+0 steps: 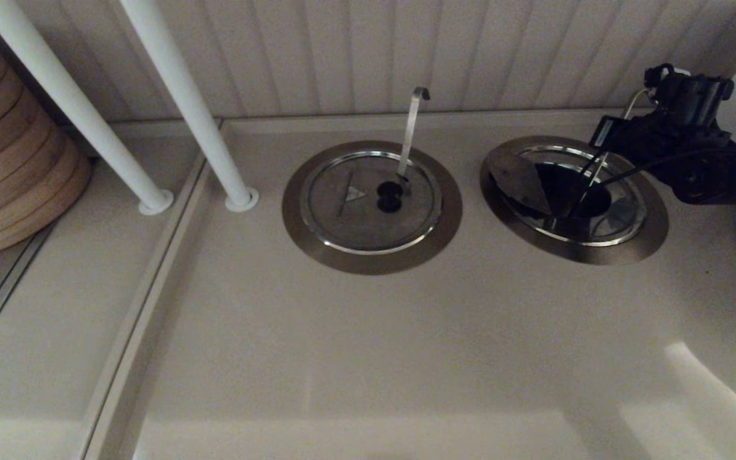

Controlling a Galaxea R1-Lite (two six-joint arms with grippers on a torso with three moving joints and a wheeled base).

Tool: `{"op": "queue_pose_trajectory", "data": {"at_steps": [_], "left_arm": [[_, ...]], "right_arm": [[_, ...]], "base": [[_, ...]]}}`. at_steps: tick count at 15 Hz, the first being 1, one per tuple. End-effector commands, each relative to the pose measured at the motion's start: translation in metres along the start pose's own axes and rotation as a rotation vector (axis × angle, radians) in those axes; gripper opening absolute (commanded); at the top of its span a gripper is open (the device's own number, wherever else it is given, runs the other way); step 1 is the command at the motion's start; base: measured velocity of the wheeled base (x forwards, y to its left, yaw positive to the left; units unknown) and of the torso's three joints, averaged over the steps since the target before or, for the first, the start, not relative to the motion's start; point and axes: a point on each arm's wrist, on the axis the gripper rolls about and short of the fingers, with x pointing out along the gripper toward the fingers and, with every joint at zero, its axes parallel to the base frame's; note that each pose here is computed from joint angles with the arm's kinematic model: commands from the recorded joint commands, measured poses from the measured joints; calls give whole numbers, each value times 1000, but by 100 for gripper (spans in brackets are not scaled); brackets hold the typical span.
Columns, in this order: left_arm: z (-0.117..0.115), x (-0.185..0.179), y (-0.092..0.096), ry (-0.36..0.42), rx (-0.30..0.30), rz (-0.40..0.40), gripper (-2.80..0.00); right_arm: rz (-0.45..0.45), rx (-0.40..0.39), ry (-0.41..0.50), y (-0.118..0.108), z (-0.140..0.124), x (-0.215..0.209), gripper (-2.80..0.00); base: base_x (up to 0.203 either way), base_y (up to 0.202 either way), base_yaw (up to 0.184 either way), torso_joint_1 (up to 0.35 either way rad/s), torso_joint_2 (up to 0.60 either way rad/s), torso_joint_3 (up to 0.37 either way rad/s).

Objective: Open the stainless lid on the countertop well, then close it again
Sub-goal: Stir with a spoon

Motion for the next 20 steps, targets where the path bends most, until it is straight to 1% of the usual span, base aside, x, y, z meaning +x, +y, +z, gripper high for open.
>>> {"op": "queue_pose_trajectory", "data": {"at_steps": [1, 7, 14, 20], "left_arm": [[0, 0, 0, -1, -1, 0, -280], [0, 0, 0, -1, -1, 0, -280], [0, 0, 0, -2, -1, 0, -280], [0, 0, 0, 0, -1, 0, -280]], "right_arm": [[15, 4, -12, 6, 9, -10, -280], [67, 8, -12, 27, 22, -35, -280], [88, 25, -95, 28, 67, -77, -280], [117, 9, -85, 34, 71, -93, -280]], "base": [[0, 0, 0, 0, 0, 0], [0, 0, 0, 0, 0, 0], [0, 0, 0, 0, 0, 0], [0, 0, 0, 0, 0, 0]]}}
